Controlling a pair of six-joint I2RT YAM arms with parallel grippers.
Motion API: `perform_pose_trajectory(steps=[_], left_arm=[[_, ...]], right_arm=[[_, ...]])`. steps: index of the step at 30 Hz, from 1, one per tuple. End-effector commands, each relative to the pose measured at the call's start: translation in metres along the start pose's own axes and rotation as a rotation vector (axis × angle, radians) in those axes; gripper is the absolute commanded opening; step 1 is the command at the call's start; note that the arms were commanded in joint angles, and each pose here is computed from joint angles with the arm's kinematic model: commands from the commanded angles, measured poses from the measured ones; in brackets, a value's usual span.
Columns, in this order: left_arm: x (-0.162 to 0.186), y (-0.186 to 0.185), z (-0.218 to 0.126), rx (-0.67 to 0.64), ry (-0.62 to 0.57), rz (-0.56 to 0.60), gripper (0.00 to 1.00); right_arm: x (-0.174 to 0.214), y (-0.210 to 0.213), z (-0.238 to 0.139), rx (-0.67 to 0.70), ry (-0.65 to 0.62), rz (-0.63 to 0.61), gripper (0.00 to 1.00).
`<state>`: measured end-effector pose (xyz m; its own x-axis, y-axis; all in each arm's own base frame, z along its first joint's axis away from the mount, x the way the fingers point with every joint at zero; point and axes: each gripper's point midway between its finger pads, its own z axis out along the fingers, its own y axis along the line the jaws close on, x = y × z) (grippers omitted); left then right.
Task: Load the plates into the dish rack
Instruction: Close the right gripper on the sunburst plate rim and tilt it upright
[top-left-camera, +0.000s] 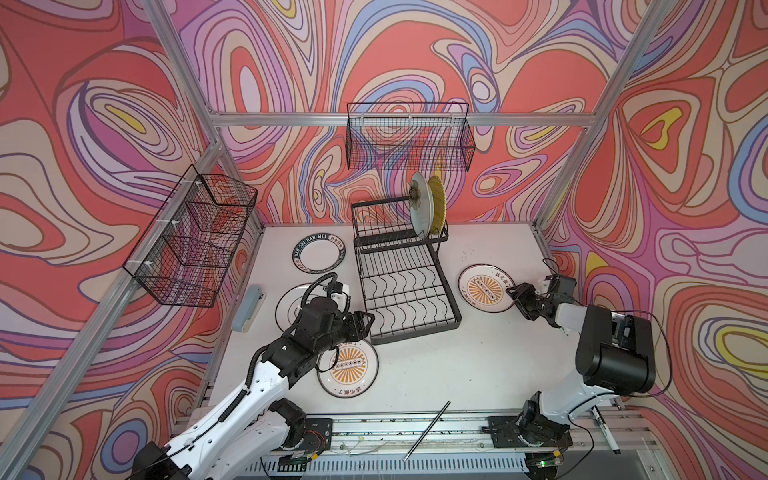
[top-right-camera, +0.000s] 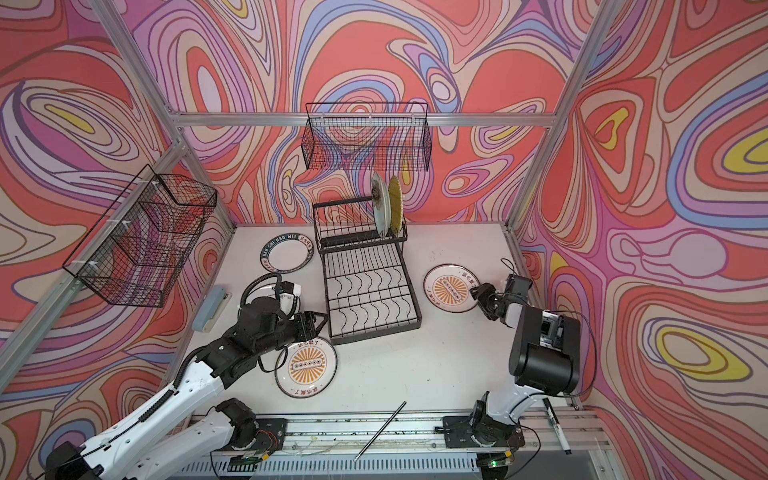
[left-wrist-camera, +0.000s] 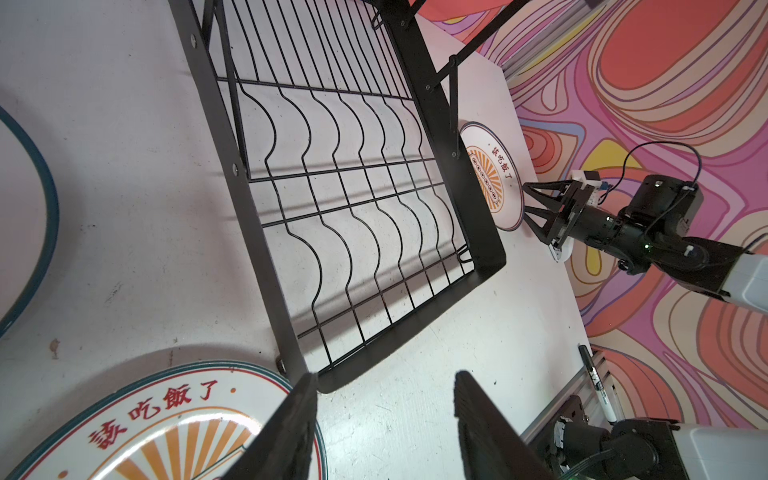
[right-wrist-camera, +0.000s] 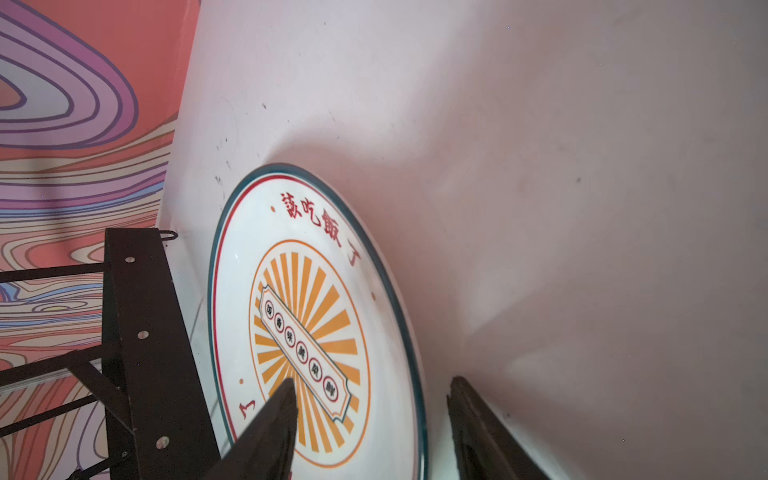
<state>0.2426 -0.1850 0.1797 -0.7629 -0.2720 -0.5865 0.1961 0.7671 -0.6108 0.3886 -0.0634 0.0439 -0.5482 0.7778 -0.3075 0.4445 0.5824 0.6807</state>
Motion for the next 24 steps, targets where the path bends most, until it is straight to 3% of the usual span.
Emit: perform_pose_trajectory(steps=[1,24], left_arm=[[-0.005,-0.005,0.000,0.011,-0.014,0.020,0.56],[-0.006,-0.005,0.000,0.008,-0.010,0.023,0.56]], right_arm=[[0.003,-0.002,0.003,-0.018,0.007,0.008,0.58],[0.013,-0.009,0.016,-0.048,0.041,0.038,0.41]])
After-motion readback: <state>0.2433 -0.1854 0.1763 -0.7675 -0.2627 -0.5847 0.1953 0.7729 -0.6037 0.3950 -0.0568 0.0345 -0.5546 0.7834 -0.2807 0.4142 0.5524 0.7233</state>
